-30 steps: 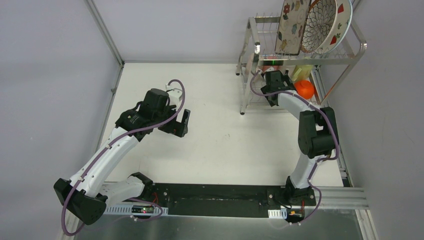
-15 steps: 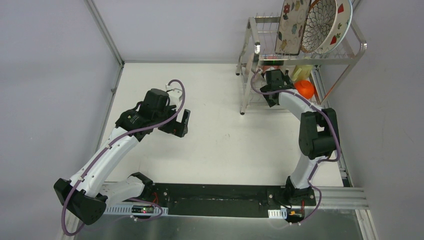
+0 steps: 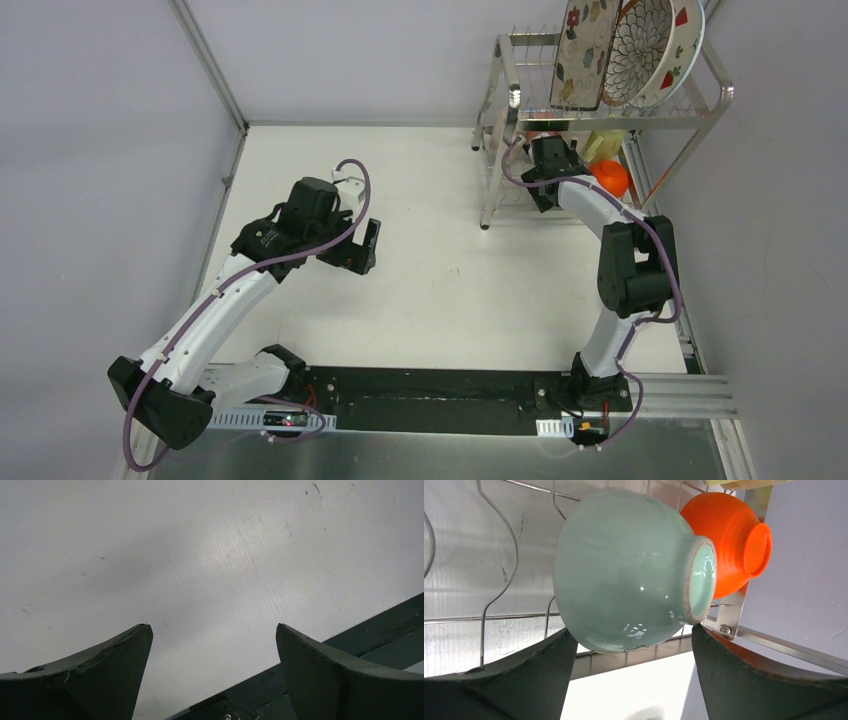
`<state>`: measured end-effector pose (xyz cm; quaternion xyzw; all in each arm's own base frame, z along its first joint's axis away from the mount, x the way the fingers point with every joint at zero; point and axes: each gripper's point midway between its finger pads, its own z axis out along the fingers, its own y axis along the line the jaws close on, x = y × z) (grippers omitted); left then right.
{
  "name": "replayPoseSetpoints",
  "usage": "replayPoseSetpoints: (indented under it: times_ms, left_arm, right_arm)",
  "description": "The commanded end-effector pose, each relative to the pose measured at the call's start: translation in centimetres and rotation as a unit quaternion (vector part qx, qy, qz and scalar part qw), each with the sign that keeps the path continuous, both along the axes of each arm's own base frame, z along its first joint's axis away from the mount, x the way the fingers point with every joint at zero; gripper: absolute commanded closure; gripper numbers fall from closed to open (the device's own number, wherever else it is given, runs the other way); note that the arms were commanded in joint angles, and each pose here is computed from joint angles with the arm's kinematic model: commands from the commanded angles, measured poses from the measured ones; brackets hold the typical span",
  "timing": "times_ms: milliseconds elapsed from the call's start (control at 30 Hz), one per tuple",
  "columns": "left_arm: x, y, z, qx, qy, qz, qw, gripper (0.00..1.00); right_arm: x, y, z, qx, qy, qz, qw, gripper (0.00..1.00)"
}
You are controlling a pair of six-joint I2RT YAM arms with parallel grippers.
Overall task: Load the mixed dishes into the dish rack
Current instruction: Turn the bowl upside down on the dish rack.
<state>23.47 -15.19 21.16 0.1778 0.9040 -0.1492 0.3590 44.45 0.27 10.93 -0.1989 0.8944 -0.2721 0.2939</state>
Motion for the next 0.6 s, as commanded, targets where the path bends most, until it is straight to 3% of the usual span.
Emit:
replayPoseSetpoints:
  times_ms: [0,367,567]
  left_arm:
    - [0.5,-0.3,0.2,-0.001,-0.011,-0.010,1.000,0.01]
    - [0.5,-0.4,0.1,-0.002,-0.008,-0.014,1.000,0.01]
    - [0.4,-0.4,0.1,-0.003,-0.007,-0.013,1.000,0.01]
  right_arm:
    - [2.2,0.9,2.6,0.030,-0.051,-0.008,0.998,0.12]
    - [0.1,1.5,2.3,0.063,-0.024,-0.018,0.998,0.05]
    - [0.3,1.4,2.5,0.063,-0.033,-0.020,0.997,0.06]
